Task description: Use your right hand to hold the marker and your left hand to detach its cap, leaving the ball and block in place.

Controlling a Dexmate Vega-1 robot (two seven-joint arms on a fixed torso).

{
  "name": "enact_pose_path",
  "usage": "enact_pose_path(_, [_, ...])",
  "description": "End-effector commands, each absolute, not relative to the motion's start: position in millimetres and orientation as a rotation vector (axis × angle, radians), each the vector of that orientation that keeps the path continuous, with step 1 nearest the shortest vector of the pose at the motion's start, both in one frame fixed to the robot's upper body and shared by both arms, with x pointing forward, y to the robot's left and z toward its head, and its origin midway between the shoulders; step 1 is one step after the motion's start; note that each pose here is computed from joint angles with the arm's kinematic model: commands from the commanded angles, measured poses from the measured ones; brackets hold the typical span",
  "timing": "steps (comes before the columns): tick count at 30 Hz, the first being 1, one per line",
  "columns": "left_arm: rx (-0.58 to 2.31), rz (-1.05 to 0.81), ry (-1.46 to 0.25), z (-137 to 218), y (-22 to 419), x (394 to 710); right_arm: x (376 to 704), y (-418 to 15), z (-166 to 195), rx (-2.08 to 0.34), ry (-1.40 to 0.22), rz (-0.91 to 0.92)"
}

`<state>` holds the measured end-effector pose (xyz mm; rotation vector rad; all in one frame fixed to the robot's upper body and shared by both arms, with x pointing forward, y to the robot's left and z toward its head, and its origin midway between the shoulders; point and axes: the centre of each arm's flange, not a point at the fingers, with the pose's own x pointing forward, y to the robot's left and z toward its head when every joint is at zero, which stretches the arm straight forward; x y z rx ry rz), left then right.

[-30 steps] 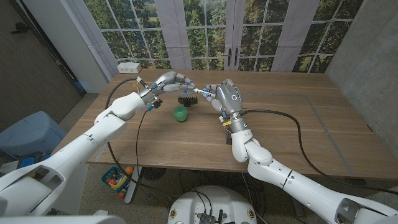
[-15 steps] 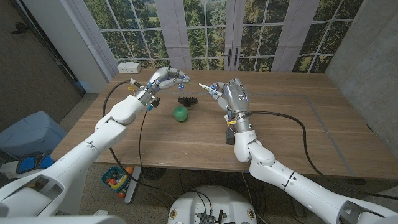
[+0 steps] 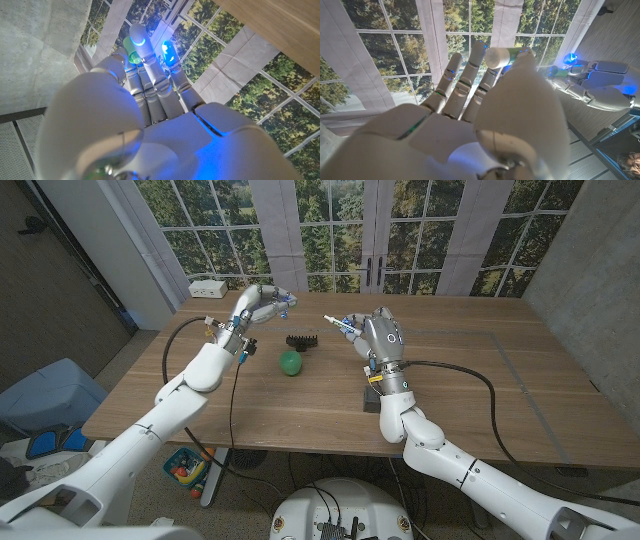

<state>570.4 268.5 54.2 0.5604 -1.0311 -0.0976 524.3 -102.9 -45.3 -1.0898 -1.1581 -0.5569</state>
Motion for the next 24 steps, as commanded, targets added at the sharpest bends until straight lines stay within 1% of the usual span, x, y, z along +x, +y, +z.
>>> enact_pose_path(1, [0.594,-0.048,-1.065,42.9,261.3,545.7,526.4,-108.5,-46.8,-1.121,-1.107,-0.579])
enact_pose_path(12, [0.728,-0.048,-1.036,38.5,260.4,539.5,530.6,-108.1,-45.7,-1.127,-1.012,-0.549])
enact_pose_path(24, [0.815,-0.018,-1.028,13.7,251.4,534.6,536.6,-103.4,-44.3,-1.168,-0.840,-0.495])
